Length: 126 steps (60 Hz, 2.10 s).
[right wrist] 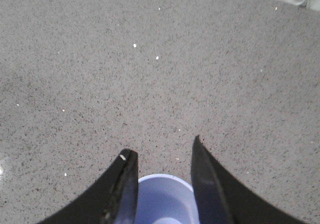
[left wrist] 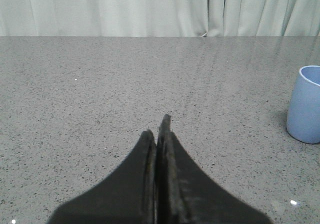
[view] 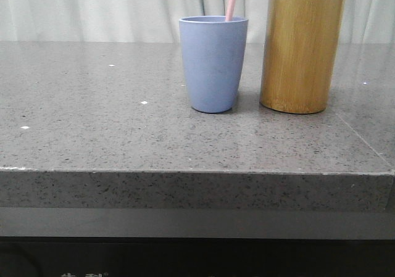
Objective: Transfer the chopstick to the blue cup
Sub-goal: 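Lower the pink chopstick into the blue cup with the right gripper, then open the right gripper and lift it away from the cup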
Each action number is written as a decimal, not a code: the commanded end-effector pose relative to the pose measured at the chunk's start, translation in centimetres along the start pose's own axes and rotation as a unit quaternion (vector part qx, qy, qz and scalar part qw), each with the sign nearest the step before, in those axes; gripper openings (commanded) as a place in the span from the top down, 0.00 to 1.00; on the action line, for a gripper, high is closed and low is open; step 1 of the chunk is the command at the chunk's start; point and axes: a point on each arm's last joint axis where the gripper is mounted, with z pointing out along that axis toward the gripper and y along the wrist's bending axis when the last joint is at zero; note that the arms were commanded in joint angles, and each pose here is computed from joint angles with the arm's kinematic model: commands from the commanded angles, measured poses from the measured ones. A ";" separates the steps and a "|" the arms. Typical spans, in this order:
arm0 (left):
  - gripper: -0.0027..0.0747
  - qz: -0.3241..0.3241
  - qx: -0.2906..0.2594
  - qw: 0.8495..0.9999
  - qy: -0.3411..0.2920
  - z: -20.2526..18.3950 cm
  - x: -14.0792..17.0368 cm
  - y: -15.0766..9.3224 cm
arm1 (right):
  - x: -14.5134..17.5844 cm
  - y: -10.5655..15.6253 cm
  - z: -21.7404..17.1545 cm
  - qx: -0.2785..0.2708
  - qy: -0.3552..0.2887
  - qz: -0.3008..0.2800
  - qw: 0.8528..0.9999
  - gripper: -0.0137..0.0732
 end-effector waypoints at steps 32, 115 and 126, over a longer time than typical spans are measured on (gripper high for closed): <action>0.99 -0.005 0.002 0.999 -0.050 -0.2 -1.5 -0.1 | -5.3 -0.7 -11.4 0.030 -0.201 -0.012 0.979 0.55; 0.99 -0.005 0.002 0.999 -0.051 -0.2 -1.5 -0.1 | 19.0 -2.7 -23.9 0.235 -0.282 -0.001 0.930 0.97; 0.99 -0.005 0.002 0.999 -0.051 -0.2 -1.5 -0.1 | 19.3 -2.3 -24.6 0.235 -0.307 -0.008 0.922 0.97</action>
